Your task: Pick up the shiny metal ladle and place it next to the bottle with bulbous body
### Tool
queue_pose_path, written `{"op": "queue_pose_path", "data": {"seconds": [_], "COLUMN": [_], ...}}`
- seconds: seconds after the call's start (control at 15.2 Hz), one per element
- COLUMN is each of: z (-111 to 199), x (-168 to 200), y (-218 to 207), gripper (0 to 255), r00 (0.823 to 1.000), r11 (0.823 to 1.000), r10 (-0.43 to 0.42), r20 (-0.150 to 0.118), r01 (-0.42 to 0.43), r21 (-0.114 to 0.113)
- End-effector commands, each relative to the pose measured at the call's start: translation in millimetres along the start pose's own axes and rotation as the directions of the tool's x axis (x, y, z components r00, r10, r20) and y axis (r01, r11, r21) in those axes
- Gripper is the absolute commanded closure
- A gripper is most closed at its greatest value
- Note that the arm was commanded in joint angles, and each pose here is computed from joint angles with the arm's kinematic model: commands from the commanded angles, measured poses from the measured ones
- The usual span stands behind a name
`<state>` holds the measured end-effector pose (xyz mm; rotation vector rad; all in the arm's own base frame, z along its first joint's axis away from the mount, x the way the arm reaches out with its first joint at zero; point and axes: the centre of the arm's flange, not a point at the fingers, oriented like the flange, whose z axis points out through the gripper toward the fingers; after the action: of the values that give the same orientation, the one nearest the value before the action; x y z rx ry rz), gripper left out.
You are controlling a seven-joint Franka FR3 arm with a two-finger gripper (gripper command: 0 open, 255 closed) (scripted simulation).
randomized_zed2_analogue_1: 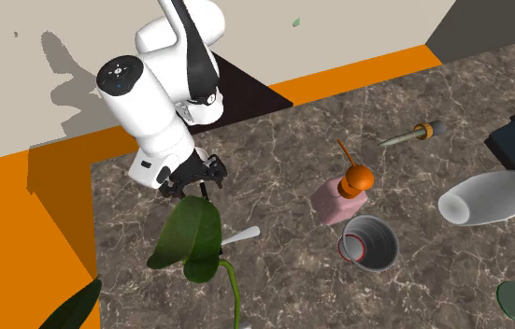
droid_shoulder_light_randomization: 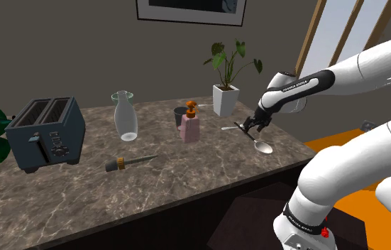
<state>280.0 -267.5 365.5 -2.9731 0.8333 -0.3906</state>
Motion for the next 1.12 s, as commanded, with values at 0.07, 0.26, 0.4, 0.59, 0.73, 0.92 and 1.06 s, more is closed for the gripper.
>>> {"op": "queue_pose_path", "data": {"seconds": [0.07,0.26,0.4,0.59,0.73,0.92,1.06], "z": [16.9,32.7,35.8,35.8,35.8,35.8,35.8], "x": [-0.2,-0.2,-0.2,-0.2,-0.2,-0.2,-0.2], "y": [2.6,2.6,2.6,2.6,2.6,2.6,2.6], "gripper": [0,0,0,0,0,255,255], "r00": [1.0,1.0,1.0,1.0,1.0,1.0,1.0], "r11": [1.0,1.0,1.0,1.0,1.0,1.0,1.0], "r10": [0.005,0.005,0.005,0.005,0.005,0.005,0.005], "r20": [-0.004,-0.004,-0.004,-0.004,-0.004,-0.004,-0.004], "r01": [-0.005,-0.005,-0.005,-0.005,-0.005,-0.005,-0.005], "r21": [0.0,0.0,0.0,0.0,0.0,0.0,0.0]}}
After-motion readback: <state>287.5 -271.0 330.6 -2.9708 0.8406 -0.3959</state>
